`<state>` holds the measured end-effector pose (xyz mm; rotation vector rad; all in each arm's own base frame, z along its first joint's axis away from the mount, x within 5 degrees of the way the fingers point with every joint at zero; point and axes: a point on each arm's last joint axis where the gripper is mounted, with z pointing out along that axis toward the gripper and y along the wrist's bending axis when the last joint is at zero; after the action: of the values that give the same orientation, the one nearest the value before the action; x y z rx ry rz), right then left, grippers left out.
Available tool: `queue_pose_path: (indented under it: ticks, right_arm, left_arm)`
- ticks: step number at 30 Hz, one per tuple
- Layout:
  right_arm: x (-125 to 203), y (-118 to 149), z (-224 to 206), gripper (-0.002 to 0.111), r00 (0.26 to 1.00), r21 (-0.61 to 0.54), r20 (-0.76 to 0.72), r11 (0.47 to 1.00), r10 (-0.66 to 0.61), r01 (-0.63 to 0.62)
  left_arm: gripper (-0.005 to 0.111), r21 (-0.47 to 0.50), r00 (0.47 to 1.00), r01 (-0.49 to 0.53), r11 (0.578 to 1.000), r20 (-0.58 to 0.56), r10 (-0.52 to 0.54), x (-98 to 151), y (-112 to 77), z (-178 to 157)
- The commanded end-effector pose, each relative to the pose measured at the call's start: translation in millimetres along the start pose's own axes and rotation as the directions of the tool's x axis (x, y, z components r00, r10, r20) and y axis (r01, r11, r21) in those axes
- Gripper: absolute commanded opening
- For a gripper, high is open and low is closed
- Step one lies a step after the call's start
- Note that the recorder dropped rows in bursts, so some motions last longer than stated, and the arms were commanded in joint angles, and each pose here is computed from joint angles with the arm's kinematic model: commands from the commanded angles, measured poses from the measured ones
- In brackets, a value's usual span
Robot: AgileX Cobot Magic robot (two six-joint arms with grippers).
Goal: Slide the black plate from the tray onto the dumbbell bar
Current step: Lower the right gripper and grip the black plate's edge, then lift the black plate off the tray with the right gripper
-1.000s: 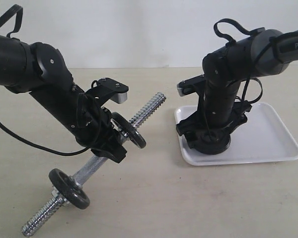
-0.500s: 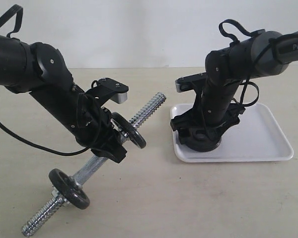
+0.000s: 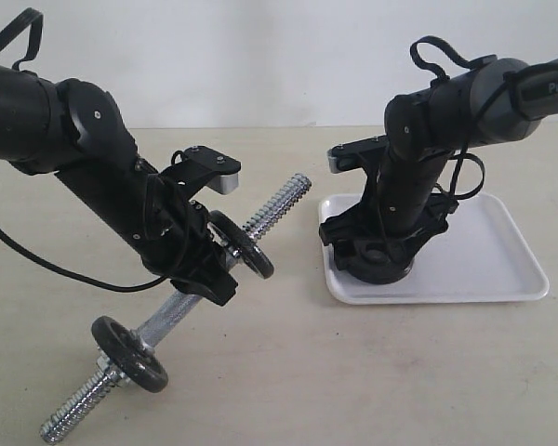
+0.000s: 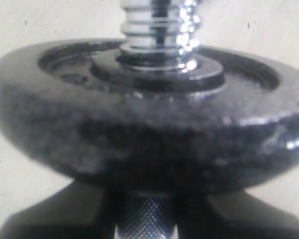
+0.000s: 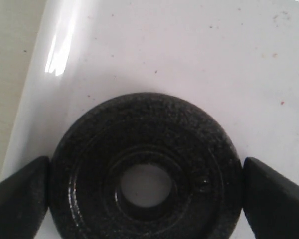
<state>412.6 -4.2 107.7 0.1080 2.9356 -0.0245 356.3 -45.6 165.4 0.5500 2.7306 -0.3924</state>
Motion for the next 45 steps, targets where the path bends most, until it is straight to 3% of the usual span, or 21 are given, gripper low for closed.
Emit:
queue_pose_path:
  ticks: [1, 11, 45]
  right_arm:
    - [23, 0, 28, 0.009, 0.990, 0.005, -0.138, 1.000, -0.016, 0.017]
    - [10, 0, -18, 0.009, 1.000, -0.002, -0.017, 1.000, -0.014, 0.014]
    - [-1, -1, -80, 0.008, 0.986, -0.007, 0.168, 1.000, -0.014, 0.015]
  left_arm:
    - [0.004, 0.016, 0.997, 0.017, 1.000, 0.079, -0.018, -11, -7.5, -25]
    - [0.004, 0.011, 0.996, 0.017, 1.000, 0.085, -0.018, -12, -7.0, -25]
    - [0.004, 0.011, 0.996, 0.015, 1.000, 0.085, -0.016, -12, -7.0, -25]
